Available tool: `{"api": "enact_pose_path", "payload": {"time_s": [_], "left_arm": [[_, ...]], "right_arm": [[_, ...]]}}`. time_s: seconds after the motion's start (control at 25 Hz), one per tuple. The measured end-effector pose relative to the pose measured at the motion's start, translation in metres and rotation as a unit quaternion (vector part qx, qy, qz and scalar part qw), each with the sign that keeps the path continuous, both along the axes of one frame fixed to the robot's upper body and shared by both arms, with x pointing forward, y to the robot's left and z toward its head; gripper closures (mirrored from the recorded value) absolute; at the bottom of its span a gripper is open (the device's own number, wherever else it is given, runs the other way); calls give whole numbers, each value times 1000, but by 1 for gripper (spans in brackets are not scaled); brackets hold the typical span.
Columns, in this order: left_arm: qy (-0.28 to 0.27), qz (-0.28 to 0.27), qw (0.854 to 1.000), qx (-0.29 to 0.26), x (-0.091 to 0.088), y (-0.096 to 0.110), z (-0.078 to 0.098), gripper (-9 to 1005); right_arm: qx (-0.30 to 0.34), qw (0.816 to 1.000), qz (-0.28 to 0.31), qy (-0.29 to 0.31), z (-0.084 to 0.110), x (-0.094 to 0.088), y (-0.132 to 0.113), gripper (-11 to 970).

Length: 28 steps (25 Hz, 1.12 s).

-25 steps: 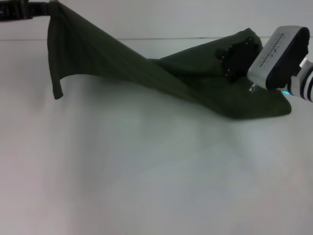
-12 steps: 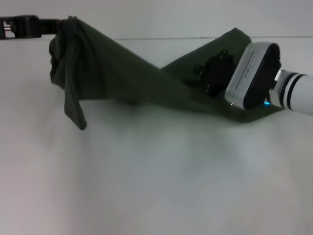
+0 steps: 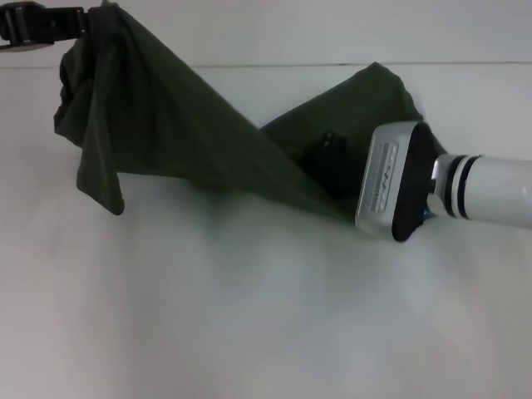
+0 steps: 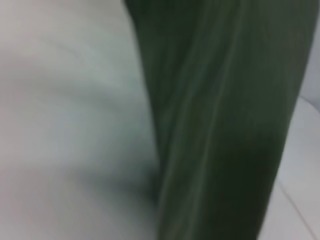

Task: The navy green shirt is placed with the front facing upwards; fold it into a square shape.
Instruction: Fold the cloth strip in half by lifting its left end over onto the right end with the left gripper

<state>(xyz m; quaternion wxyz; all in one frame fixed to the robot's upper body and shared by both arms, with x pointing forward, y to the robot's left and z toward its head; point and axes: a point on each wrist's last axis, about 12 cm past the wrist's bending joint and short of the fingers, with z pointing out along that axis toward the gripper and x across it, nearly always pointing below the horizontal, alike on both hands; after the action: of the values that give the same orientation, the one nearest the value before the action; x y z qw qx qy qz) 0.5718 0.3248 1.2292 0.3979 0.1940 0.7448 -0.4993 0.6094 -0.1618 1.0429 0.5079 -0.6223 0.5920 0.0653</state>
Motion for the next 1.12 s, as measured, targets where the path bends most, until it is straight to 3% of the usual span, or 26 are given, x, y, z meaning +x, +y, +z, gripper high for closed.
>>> {"api": "enact_pose_path", "payload": {"time_s": [0.28, 0.56, 0.92, 1.12], "left_arm": [[-5, -12, 1000, 0, 3, -7, 2, 958], [-24, -32, 999, -12, 13, -28, 10, 959], [-37, -81, 996, -4, 37, -82, 10, 959], [-42, -117, 992, 21, 41, -115, 4, 958]], "right_arm": [[21, 999, 38, 12, -1, -11, 9, 959], [49, 995, 71, 39, -6, -28, 15, 959], [93, 988, 96, 74, -10, -48, 23, 959], [110, 986, 97, 83, -11, -53, 25, 959]]}}
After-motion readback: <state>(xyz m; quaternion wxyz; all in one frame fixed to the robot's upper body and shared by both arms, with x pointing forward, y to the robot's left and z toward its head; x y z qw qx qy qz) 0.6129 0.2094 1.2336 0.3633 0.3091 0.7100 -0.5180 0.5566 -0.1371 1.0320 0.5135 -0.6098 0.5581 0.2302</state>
